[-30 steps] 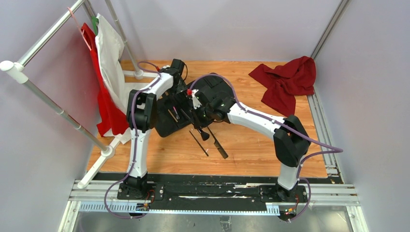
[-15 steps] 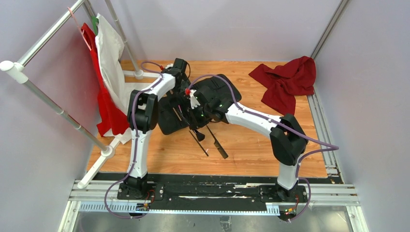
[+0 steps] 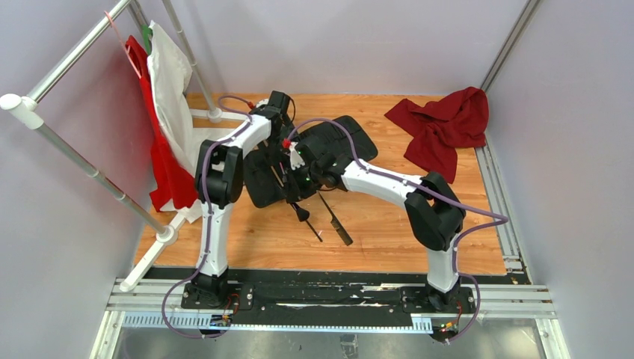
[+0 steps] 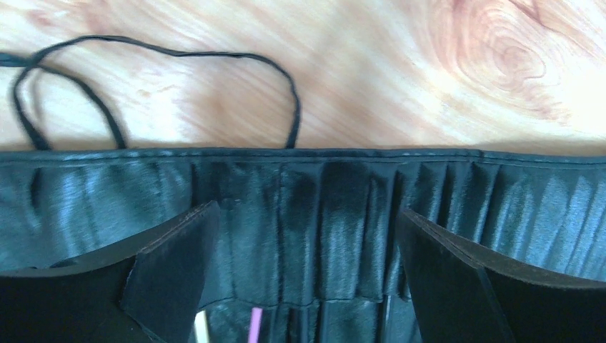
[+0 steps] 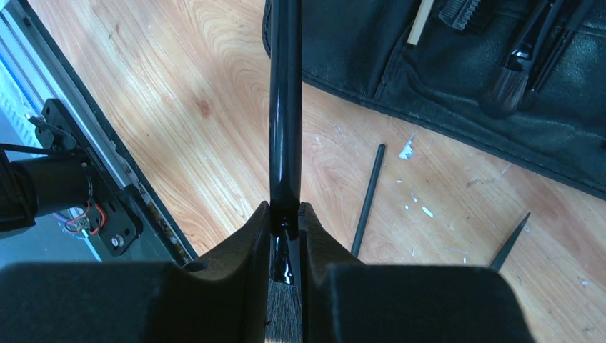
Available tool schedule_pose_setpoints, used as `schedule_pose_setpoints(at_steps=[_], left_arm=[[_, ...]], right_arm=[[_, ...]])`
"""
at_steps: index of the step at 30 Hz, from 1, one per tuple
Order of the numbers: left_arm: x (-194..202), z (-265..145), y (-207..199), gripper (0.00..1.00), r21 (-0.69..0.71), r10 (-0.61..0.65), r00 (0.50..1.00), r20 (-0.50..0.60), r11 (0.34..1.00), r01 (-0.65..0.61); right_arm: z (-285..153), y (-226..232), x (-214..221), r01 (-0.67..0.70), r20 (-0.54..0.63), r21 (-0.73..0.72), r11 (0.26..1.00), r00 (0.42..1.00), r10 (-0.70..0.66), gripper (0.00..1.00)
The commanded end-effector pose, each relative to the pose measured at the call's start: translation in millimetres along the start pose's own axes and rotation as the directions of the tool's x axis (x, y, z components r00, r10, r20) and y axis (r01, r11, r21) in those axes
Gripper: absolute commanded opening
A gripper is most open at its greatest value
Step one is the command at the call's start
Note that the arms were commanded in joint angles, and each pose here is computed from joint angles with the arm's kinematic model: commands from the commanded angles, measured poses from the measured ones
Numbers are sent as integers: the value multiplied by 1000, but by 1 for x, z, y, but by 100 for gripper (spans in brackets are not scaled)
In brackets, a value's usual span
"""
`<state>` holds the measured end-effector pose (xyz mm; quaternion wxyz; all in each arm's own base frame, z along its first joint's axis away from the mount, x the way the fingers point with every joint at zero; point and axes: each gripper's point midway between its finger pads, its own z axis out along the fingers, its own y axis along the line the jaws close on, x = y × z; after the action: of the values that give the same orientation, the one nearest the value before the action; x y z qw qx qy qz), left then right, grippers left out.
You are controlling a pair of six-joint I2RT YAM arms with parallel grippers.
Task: Organize the makeup
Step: Place the makeup brush in the cosmetics bag.
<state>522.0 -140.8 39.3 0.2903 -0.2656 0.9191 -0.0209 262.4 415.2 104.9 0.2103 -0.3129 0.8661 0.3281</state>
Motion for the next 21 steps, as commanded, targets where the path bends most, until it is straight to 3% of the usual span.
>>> schedule_pose_setpoints(at_steps=[1, 13, 21], left_arm=[[-28, -37, 18, 98, -73, 25, 995, 98, 997, -17], [-54, -86, 70, 98, -259, 57, 972, 229, 966, 4], [-46, -73, 93, 98, -250, 20, 983, 184, 968, 27]], right_arm=[[6, 10, -19, -32, 38, -38, 999, 999, 33, 1], [28, 10, -30, -140, 33, 38, 989, 990, 139, 1], [41, 12, -37, -226, 47, 64, 972, 974, 223, 1]])
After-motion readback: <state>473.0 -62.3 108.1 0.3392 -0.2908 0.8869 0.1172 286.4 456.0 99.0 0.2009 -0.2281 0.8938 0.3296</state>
